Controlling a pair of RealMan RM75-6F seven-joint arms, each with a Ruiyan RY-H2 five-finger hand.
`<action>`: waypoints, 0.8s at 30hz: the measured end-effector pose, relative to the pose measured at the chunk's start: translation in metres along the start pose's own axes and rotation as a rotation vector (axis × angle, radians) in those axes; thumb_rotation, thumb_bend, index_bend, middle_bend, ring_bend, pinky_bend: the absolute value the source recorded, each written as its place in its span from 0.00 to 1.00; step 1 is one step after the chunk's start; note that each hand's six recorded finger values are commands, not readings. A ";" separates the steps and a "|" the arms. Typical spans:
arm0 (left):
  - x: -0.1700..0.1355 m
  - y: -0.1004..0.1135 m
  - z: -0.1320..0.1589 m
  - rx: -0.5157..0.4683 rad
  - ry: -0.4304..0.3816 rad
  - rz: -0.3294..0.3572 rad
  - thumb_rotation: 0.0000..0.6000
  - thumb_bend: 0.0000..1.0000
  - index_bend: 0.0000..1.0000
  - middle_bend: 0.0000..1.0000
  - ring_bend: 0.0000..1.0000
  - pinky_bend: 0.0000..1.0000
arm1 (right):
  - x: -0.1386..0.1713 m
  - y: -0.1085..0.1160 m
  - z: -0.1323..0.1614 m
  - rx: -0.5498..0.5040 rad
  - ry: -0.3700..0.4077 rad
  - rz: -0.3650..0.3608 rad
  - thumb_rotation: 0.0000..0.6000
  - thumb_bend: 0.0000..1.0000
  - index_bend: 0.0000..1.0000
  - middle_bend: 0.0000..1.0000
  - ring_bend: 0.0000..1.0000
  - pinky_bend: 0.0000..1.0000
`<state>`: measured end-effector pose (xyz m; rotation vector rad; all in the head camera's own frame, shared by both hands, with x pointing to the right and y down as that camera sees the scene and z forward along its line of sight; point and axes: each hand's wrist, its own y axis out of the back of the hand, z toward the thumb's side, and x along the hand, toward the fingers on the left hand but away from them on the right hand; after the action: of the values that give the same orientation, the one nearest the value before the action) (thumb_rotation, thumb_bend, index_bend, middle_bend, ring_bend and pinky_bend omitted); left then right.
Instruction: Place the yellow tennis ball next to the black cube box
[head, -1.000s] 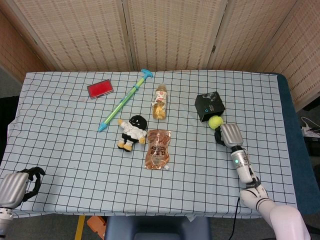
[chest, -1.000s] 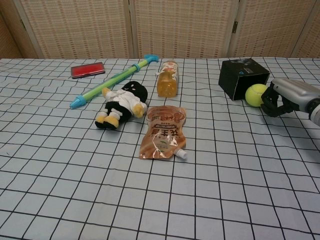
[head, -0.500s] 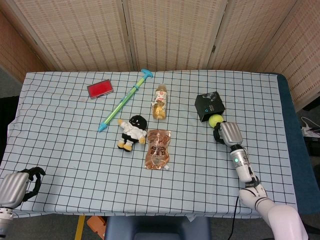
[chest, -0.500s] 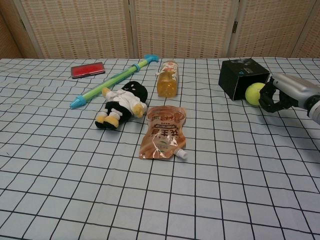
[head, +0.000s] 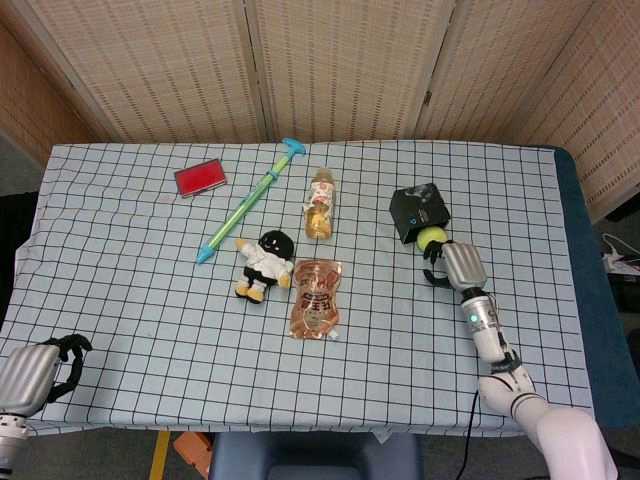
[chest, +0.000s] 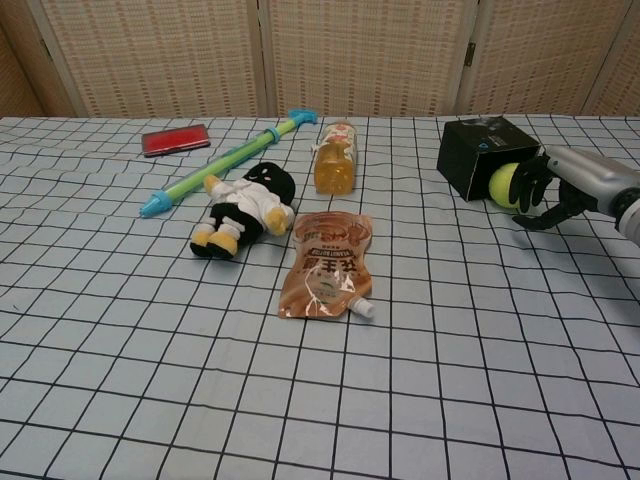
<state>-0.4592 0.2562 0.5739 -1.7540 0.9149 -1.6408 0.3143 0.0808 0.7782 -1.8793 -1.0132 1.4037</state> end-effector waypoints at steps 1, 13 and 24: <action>0.000 0.000 0.000 0.000 0.000 0.000 1.00 0.58 0.44 0.49 0.49 0.60 | 0.000 0.000 0.000 -0.002 0.000 0.000 1.00 0.15 0.48 0.50 0.40 0.65; 0.000 0.000 0.000 -0.001 0.000 0.001 1.00 0.58 0.44 0.49 0.49 0.60 | -0.002 -0.002 -0.001 -0.007 -0.005 0.023 1.00 0.09 0.42 0.45 0.36 0.60; 0.000 -0.001 0.000 0.002 0.001 -0.002 1.00 0.58 0.44 0.49 0.49 0.60 | -0.006 0.003 -0.005 0.082 -0.036 -0.022 1.00 0.08 0.42 0.45 0.36 0.60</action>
<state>-0.4592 0.2564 0.5746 -1.7536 0.9120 -1.6438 0.3187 0.0744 0.7801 -1.7844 -0.9766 1.4493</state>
